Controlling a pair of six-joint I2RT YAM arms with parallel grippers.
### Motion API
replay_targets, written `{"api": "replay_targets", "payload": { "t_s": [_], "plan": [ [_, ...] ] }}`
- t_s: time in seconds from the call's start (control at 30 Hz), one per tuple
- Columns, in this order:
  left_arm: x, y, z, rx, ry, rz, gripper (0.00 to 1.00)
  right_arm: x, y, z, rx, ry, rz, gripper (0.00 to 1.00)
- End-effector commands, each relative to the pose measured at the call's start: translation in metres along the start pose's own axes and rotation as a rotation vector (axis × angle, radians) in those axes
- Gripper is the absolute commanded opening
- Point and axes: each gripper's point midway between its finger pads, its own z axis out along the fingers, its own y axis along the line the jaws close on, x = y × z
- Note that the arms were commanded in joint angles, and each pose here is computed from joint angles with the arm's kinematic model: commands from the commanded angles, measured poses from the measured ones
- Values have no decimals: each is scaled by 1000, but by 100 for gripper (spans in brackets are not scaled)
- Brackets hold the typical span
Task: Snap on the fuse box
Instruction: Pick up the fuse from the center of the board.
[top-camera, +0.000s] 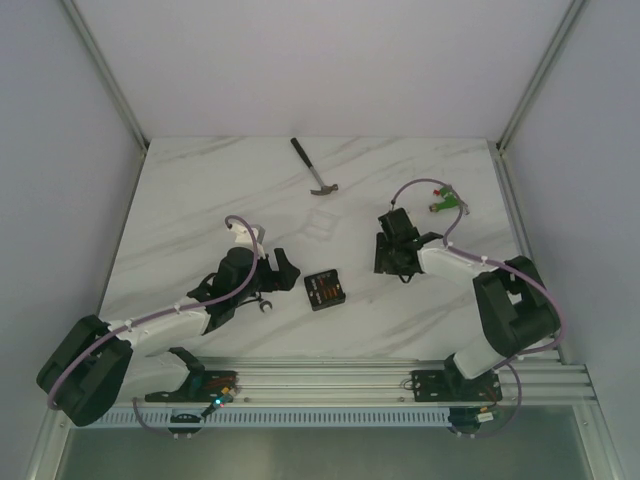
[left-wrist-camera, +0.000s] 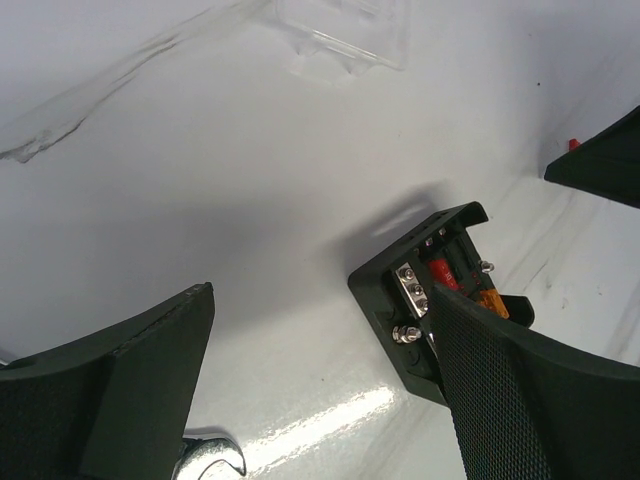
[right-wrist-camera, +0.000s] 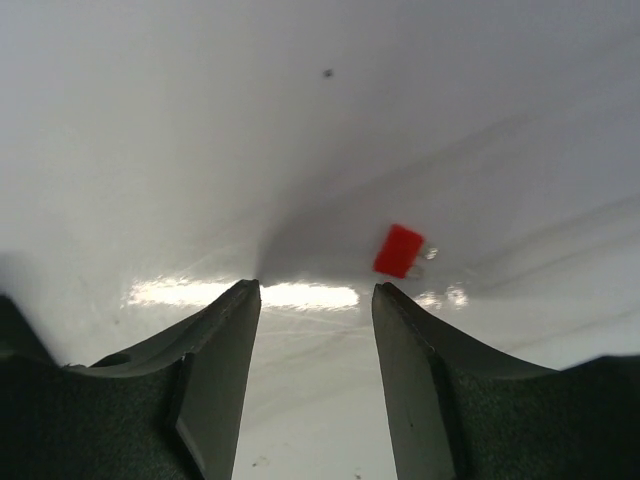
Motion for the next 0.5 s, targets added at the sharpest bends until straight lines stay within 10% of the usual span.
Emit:
{"api": "replay_targets", "payload": {
  "t_s": [0.0,0.47],
  "plan": [
    [0,3,0,-17,1,14,96,14,19,-6,-66,47,-30,55],
    [-1,4,-2,-17,-6,16,96,-21,-3,-11,-62,-11,-384,56]
  ]
}}
